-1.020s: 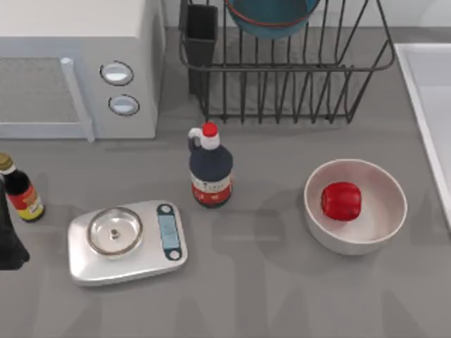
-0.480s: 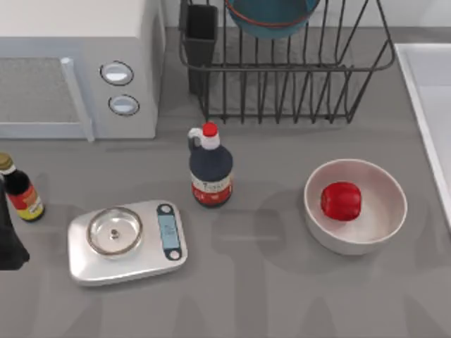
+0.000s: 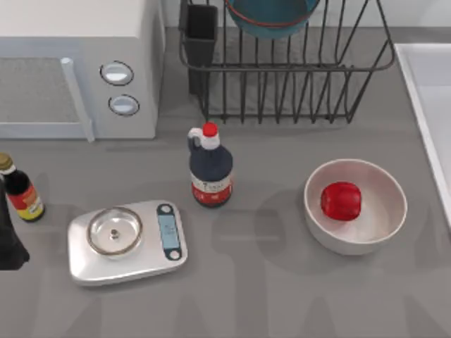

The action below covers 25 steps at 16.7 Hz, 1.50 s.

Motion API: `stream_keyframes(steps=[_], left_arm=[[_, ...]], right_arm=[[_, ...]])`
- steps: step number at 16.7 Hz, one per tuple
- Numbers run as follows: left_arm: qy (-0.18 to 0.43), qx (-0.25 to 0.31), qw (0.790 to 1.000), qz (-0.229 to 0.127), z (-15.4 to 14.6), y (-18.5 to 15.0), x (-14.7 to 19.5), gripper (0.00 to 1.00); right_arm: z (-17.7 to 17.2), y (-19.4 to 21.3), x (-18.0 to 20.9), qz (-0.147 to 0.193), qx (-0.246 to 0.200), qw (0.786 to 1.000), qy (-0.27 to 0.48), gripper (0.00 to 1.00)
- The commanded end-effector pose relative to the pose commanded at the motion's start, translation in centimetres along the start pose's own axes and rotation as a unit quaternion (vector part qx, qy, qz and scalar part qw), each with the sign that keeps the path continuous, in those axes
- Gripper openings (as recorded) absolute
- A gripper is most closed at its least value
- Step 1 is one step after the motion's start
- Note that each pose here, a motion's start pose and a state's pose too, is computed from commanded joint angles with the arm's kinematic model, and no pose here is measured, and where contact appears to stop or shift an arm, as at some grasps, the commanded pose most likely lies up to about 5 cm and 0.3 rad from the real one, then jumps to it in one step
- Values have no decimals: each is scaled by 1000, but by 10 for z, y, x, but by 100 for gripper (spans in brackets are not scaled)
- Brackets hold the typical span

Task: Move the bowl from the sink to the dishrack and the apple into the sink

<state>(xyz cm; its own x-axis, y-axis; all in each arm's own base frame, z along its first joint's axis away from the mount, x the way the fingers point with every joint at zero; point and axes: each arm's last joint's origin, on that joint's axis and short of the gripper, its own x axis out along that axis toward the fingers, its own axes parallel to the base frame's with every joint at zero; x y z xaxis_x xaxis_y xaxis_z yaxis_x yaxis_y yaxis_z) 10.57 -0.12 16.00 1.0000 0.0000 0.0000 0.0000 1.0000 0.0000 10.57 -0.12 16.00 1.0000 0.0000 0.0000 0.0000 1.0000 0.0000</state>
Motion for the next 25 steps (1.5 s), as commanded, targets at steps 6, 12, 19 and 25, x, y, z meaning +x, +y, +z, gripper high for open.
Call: stream_keyframes(steps=[6, 12, 19, 25], left_arm=[[0, 0, 1000, 0, 0, 0, 0, 100], [0, 0, 1000, 0, 0, 0, 0, 100], [0, 0, 1000, 0, 0, 0, 0, 100], [0, 0, 1000, 0, 0, 0, 0, 100]], right_arm=[[0, 0, 0, 0, 0, 1000, 0, 100], [0, 0, 0, 0, 0, 1000, 0, 100], [6, 1, 0, 3, 4, 1000, 10, 100], [64, 12, 16, 40, 43, 989, 137, 100]])
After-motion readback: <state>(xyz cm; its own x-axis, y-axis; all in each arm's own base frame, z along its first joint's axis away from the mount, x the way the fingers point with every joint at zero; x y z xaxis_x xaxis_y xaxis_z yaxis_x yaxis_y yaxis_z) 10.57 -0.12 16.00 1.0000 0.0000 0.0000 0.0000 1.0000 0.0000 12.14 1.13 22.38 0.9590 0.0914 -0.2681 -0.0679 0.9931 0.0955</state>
